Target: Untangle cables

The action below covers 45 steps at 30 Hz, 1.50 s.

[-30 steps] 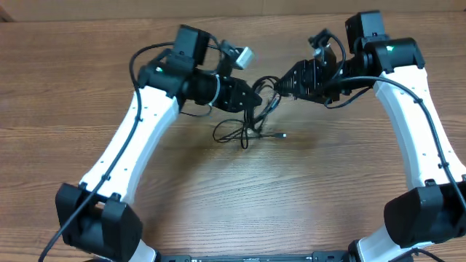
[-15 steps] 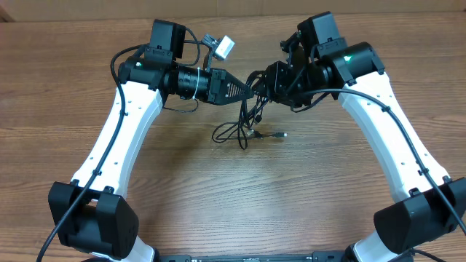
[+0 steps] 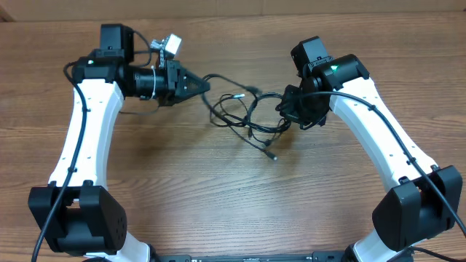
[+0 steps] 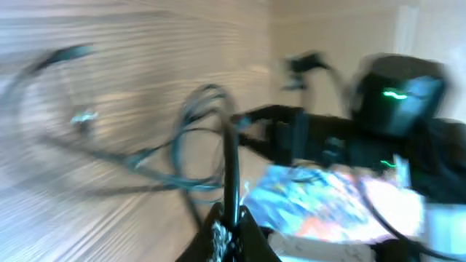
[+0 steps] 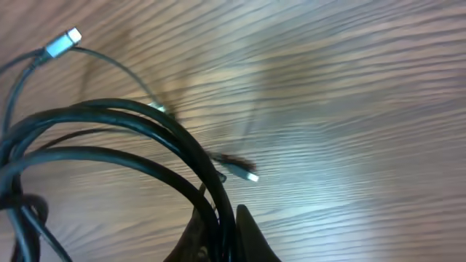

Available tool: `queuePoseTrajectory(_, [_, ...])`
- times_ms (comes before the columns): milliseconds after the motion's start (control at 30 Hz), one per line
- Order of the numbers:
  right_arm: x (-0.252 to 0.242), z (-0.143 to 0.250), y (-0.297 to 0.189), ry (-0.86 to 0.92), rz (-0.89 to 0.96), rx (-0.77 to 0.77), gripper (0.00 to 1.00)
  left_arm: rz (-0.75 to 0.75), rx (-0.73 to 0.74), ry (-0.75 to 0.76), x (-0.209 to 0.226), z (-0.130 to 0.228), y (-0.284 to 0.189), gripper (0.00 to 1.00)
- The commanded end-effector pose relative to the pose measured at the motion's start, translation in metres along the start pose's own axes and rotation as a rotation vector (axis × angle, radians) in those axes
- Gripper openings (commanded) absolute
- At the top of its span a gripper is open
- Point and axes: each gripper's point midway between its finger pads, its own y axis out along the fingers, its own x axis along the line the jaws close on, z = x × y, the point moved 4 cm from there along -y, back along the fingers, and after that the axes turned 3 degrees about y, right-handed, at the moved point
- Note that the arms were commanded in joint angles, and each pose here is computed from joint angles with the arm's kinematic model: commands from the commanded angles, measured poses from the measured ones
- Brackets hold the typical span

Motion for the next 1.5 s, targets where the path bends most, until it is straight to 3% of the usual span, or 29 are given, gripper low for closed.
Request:
queuePoseTrajectory(0, [-0.036, -0.011, 0.001, -0.023, 0.217, -0.080, 0.04, -0.337, -0.037, -0.027, 0.044, 0.001, -0.012, 0.04])
queuePoseTrajectory(100, [-0.066, -0.015, -0.010, -0.005, 0.424, -0.153, 0.04, -0.552, -0.071, -0.155, 0.071, 0.004, -0.027, 0.04])
queuePoseTrajectory(167, [-0.079, -0.017, -0.016, 0.022, 0.504, -0.181, 0.04, -0.611, -0.083, -0.181, 0.079, 0.005, -0.035, 0.04])
queuePoseTrajectory(267, [-0.081, -0.021, -0.016, 0.048, 0.475, -0.174, 0.04, -0.681, -0.085, -0.218, 0.089, 0.010, -0.046, 0.04])
queuePoseTrajectory(400, [-0.051, -0.018, -0.023, -0.097, 0.215, -0.115, 0.04, -0.680, -0.084, -0.271, 0.090, 0.016, -0.054, 0.04])
queuePoseTrajectory(500, [0.007, -0.001, -0.061, -0.335, -0.219, -0.094, 0.04, -0.627, -0.069, -0.237, 0.081, 0.017, -0.049, 0.04])
queuePoseTrajectory(633, [0.047, 0.022, -0.102, -0.457, -0.549, -0.084, 0.04, -0.460, -0.013, -0.077, 0.057, 0.015, -0.029, 0.06])
queuePoseTrajectory(700, [0.059, 0.032, -0.112, -0.494, -0.634, -0.068, 0.04, -0.393, 0.006, -0.013, 0.045, 0.014, -0.017, 0.13])
queuePoseTrajectory(733, [0.064, 0.036, -0.115, -0.513, -0.667, -0.061, 0.04, -0.354, 0.016, 0.014, 0.037, 0.014, -0.009, 0.21])
queuePoseTrajectory(767, [0.069, 0.040, -0.118, -0.530, -0.698, -0.052, 0.04, -0.293, 0.035, 0.044, 0.025, 0.016, 0.002, 0.37])
queuePoseTrajectory(833, [0.073, 0.044, -0.119, -0.542, -0.711, -0.044, 0.04, -0.197, 0.065, 0.098, 0.005, 0.019, 0.018, 0.53])
queuePoseTrajectory(900, [0.075, 0.047, -0.121, -0.548, -0.739, -0.025, 0.04, -0.161, 0.067, 0.165, -0.006, 0.017, 0.031, 0.63])
queuePoseTrajectory(1033, [0.075, 0.052, -0.125, -0.579, -0.764, -0.019, 0.04, -0.138, 0.046, 0.201, -0.017, 0.008, 0.051, 0.72])
queuePoseTrajectory(1167, [0.074, 0.054, -0.133, -0.590, -0.775, -0.042, 0.04, -0.151, 0.018, 0.135, -0.014, -0.003, 0.067, 0.75])
queuePoseTrajectory(1467, [0.066, 0.055, -0.144, -0.556, -0.734, -0.094, 0.04, -0.161, 0.111, 0.130, -0.002, 0.007, 0.112, 0.66])
